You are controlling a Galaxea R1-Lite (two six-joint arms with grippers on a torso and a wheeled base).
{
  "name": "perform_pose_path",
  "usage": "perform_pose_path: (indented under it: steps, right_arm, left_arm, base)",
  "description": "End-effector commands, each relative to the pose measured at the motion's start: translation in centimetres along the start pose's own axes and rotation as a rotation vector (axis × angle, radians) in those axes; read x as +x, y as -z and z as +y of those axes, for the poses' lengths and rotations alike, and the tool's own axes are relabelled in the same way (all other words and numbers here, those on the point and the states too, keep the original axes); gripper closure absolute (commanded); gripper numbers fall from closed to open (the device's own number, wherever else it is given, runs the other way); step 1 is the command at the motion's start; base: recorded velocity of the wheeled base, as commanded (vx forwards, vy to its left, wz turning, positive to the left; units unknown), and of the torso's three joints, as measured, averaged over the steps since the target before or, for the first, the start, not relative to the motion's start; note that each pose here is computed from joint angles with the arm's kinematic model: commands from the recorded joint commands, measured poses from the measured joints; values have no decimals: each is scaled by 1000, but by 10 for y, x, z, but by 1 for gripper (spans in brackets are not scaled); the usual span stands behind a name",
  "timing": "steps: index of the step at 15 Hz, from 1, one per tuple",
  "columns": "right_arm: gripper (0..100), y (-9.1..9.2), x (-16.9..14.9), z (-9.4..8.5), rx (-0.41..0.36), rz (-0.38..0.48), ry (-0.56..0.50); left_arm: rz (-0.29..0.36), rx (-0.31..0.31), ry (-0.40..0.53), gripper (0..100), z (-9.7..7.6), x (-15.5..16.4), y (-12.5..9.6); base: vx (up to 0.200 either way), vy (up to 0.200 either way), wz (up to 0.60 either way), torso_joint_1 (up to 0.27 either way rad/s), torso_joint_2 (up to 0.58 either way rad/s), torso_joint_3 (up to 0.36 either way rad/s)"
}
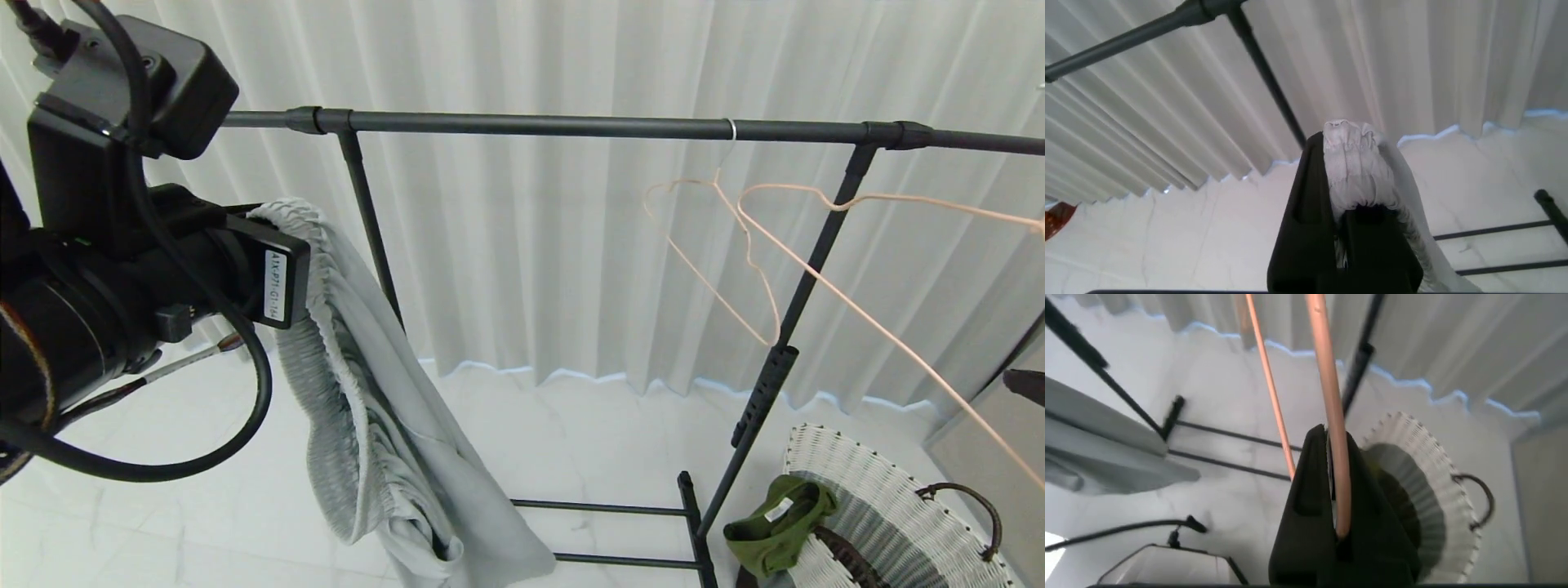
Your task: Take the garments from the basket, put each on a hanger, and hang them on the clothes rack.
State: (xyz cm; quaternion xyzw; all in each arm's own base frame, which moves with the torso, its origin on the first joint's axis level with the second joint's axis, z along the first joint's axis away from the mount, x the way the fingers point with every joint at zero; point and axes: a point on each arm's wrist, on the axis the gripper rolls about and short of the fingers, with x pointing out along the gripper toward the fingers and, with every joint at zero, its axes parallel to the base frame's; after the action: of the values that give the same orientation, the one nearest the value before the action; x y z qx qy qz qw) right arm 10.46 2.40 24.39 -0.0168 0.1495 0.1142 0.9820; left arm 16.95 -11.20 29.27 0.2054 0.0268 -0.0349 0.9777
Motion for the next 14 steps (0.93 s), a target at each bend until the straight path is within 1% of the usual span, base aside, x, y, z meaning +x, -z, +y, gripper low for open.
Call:
perform_pose_path:
  steps: [1,3,5,7,8,10,11,14]
  right_arm:
    - [100,-2,-3,1,-3,-18,-14]
    - [100,0,-3,3,-20,-12,-47]
    - [100,0,-1,12,-45,-5,-125]
    - [100,0,1,21,-71,7,-206]
    - [100,1,1,29,-91,16,-266]
    - [100,5,3,43,-131,43,-376]
    - [100,7,3,52,-155,60,-437]
    - [100,11,8,68,-196,99,-529]
  left_arm:
    - [3,1,2,100,-1,1,1]
    - [9,6,6,100,-3,2,2]
    - [11,10,10,100,-4,4,2]
    - [7,45,9,100,-5,5,-1]
    - [8,67,6,100,-6,9,-3]
    - [23,70,-29,100,-13,25,-12]
    - [37,66,-58,100,-19,38,-17]
    - [37,60,-68,100,-32,62,-29]
  base:
    - [0,0,0,0,0,0]
    - [0,0,0,0,0,0]
    - [0,0,0,0,0,0]
    - [0,0,0,0,0,0]
    - [0,0,0,0,0,0]
    - [0,0,0,0,0,0]
    - [0,0,0,0,0,0]
    - [0,0,0,0,0,0]
